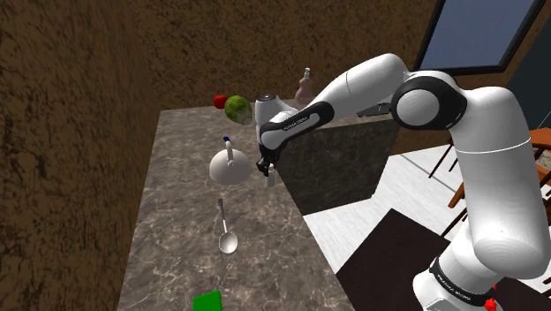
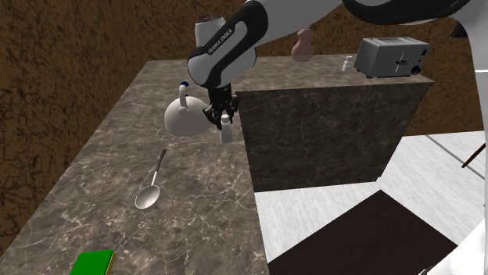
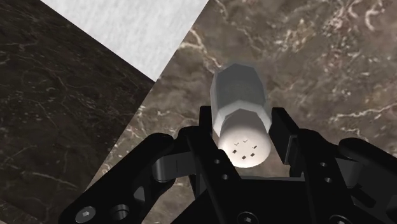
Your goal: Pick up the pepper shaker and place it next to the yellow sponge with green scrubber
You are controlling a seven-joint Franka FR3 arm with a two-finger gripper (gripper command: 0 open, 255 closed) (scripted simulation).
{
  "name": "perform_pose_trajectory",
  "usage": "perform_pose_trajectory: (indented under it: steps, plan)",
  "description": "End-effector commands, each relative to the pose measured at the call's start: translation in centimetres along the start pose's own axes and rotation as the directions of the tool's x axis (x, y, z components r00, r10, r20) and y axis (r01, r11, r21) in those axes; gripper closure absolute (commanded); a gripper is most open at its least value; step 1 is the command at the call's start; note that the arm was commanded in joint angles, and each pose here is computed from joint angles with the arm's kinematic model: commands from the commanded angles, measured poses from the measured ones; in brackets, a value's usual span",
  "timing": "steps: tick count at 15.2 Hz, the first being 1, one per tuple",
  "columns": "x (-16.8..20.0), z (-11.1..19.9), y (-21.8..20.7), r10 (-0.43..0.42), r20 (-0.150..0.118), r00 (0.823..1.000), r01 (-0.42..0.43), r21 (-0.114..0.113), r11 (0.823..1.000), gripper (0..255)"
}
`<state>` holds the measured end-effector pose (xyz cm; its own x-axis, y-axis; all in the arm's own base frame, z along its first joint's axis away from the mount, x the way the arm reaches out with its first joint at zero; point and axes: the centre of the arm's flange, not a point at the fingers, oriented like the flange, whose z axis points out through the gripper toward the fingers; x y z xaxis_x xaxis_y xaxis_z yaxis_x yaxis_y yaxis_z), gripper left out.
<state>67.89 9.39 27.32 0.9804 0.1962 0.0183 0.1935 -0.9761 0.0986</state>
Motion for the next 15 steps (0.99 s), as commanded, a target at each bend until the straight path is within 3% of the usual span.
perform_pose_trajectory:
  steps: [1, 15]
  plan:
    - [0.0, -1.0, 0.1, 0.0, 0.0, 1.0, 0.0, 0.0, 1.0, 255]
    - [0.2, -8.4, 0.8, 0.0, 0.0, 1.0, 0.0, 0.0, 1.0, 255]
